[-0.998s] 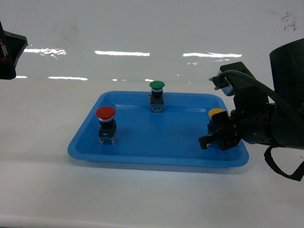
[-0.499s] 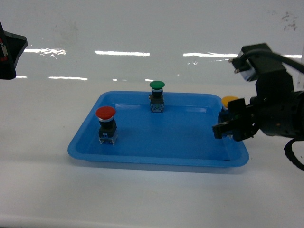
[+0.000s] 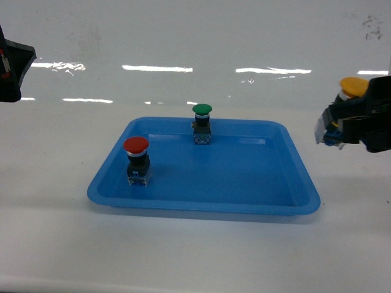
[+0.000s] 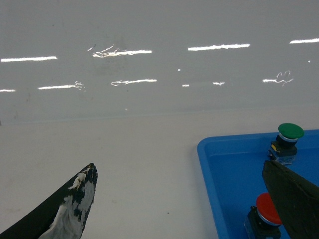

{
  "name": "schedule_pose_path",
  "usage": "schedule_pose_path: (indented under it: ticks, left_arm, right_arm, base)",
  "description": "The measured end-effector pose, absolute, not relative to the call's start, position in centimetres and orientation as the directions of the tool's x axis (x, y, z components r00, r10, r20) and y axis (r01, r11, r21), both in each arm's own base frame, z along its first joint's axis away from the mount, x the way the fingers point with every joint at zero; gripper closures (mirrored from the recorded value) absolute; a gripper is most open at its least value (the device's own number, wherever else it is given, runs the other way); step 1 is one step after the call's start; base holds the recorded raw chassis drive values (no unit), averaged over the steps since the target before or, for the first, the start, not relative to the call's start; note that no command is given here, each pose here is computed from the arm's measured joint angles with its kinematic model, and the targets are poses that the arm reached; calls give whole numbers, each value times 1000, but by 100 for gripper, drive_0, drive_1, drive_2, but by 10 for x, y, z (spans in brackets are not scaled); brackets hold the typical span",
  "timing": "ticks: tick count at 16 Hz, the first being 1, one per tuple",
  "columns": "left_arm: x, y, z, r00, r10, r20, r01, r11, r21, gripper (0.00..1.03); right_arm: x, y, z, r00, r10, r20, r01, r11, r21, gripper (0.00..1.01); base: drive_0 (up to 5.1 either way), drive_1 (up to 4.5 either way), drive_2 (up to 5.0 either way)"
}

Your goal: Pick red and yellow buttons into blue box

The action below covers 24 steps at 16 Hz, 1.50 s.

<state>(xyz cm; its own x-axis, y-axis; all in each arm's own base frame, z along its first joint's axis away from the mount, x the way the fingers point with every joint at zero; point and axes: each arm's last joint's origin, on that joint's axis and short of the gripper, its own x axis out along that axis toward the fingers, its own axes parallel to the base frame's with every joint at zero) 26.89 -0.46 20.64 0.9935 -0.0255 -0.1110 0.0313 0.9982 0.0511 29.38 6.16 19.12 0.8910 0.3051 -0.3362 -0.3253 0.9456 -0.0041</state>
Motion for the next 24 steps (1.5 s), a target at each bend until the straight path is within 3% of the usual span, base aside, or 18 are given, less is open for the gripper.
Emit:
schedule_pose_path:
  ticks: [4, 8, 13, 17, 21, 24]
  left_arm:
    - [269, -5, 206, 993, -25, -111, 31, 998, 51, 5]
    - [269, -5, 206, 993, -25, -111, 31, 998, 51, 5]
    - [269, -5, 206, 993, -25, -111, 31, 998, 51, 5]
    - [269, -5, 206, 993, -30, -116, 36, 998, 50, 5]
    - [284, -14, 190, 959, -147, -241, 157, 987, 24, 5]
    - [290, -24, 201, 938, -259, -231, 261, 965, -20, 5]
  right_arm:
    - [289, 56, 193, 899, 278, -339, -315, 947, -60, 75]
    - [289, 56, 195, 904, 277, -325, -316, 946, -72, 75]
    - [264, 48, 223, 919, 288, -270, -315, 947, -63, 75]
    - [248, 42, 224, 924, 262, -279, -290, 955, -62, 76]
    - [248, 42, 224, 924, 262, -279, -290, 955, -62, 76]
    - [248, 42, 224, 924, 262, -279, -290, 955, -63, 76]
  base:
    - [0, 0, 0]
    - [0, 0, 0]
    - [0, 0, 0]
    - [0, 0, 0]
    - [0, 0, 0]
    - [0, 0, 0]
